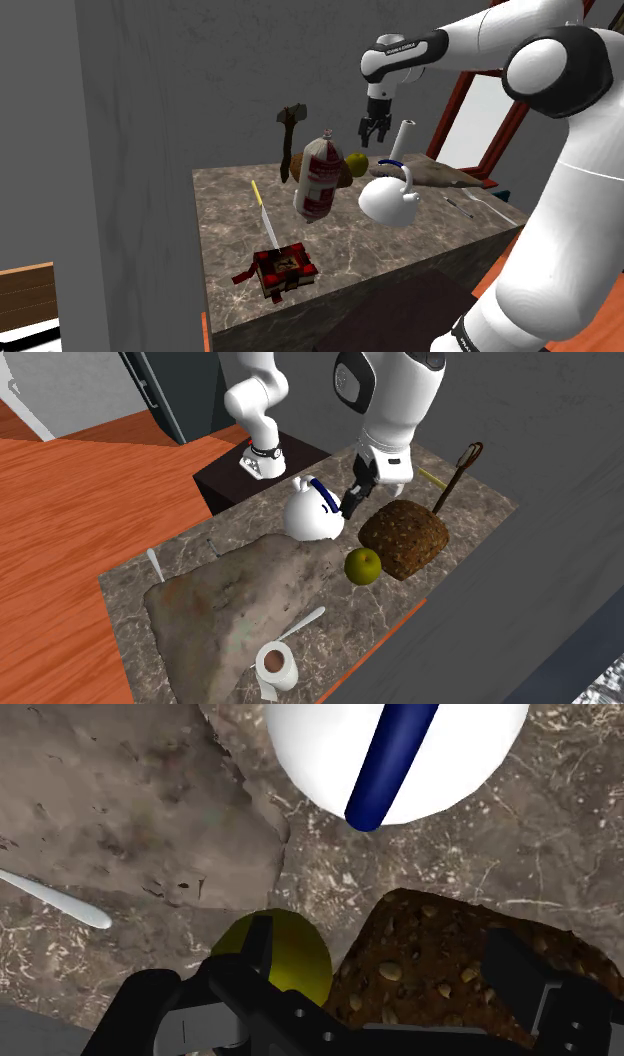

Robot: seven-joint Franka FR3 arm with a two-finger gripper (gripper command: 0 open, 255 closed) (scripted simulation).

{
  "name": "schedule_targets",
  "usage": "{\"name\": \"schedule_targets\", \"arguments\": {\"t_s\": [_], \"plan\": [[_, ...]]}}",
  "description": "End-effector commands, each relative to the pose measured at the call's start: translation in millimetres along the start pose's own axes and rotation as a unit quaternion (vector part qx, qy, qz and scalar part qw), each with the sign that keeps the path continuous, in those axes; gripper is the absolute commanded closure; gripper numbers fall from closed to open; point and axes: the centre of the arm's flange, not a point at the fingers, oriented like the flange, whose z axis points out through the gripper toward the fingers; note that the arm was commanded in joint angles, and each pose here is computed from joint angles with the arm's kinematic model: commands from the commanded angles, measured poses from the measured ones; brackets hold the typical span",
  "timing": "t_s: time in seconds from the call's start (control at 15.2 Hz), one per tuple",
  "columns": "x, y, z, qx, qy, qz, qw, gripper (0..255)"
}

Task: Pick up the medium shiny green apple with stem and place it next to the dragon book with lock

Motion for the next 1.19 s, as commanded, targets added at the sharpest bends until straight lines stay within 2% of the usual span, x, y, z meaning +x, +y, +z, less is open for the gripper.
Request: {"name": "schedule_targets", "arguments": {"t_s": [0.0, 0.4, 0.86, 1.12], "plan": [[22.6, 15.1, 8.0, 0.0, 0.002, -0.001, 1.0, 0], [84.0, 56.7, 23.7, 0.0, 0.006, -0.002, 1.0, 0], [84.4, 56.7, 60.7, 0.0, 0.006, -0.002, 1.0, 0], [84.5, 56.7, 63.7, 0.0, 0.006, -0.002, 1.0, 0]]}}
